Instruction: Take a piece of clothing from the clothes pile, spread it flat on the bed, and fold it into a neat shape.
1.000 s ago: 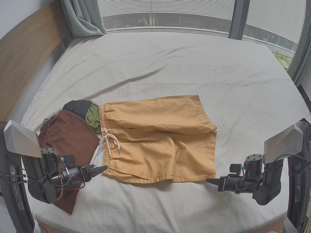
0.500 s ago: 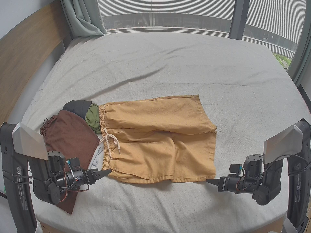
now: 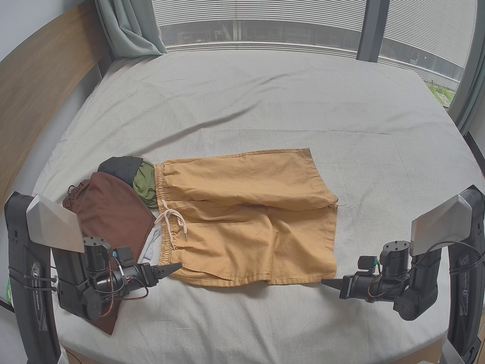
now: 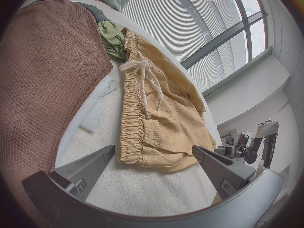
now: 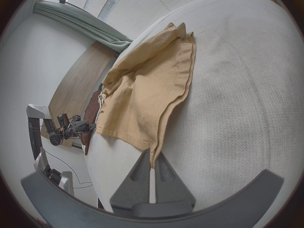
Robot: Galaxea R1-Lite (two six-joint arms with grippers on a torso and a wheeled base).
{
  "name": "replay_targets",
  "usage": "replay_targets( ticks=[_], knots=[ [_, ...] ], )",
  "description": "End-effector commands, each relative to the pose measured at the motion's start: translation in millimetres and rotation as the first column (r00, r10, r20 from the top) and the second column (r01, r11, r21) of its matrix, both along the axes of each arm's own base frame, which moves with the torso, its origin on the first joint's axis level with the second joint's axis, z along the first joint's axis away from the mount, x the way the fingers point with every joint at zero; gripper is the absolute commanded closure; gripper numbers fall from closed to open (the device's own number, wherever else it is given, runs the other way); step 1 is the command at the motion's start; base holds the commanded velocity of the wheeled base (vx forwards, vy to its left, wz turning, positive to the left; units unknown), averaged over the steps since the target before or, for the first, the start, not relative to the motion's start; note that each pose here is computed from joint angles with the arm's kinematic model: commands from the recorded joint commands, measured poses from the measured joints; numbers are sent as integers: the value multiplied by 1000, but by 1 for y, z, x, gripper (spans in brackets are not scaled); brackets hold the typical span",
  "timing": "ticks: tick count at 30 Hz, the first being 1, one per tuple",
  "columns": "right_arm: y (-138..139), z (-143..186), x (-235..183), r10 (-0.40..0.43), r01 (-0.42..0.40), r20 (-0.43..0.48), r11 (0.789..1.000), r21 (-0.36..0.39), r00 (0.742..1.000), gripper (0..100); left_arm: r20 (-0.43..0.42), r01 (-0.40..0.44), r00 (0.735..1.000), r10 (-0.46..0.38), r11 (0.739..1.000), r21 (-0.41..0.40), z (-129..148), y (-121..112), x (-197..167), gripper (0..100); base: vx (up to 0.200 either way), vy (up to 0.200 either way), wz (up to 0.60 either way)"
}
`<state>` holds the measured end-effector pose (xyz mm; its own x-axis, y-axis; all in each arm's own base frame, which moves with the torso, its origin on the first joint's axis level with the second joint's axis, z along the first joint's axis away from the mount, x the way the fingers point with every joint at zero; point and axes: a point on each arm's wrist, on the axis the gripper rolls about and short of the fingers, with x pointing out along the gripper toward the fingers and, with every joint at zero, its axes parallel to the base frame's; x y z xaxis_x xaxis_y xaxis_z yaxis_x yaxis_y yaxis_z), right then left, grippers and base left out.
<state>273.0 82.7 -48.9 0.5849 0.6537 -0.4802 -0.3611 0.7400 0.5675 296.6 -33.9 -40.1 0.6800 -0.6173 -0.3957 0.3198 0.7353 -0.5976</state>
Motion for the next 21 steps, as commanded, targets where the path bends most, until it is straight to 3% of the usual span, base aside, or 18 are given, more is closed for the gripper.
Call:
replay_targets(
  ticks=[1,14,15,21],
  knots=[
    [0,0,0,1,-1,-1,1000,0,1000,100,-11,1,1000,-1,1000,11,-6,-6,1,0,0,0,0],
    [0,0,0,2,-2,3,1000,-3,1000,100,-7,-28,1000,28,999,29,-14,-8,9,0,0,0,0],
    [0,-1,0,2,-2,2,1000,-4,1000,100,-7,-28,1000,28,999,29,-14,-8,9,100,0,0,0],
    [-1,1,-2,2,-2,-1,1000,-4,1000,100,-8,-34,999,35,999,31,-15,-5,8,100,0,0,0]
  ],
)
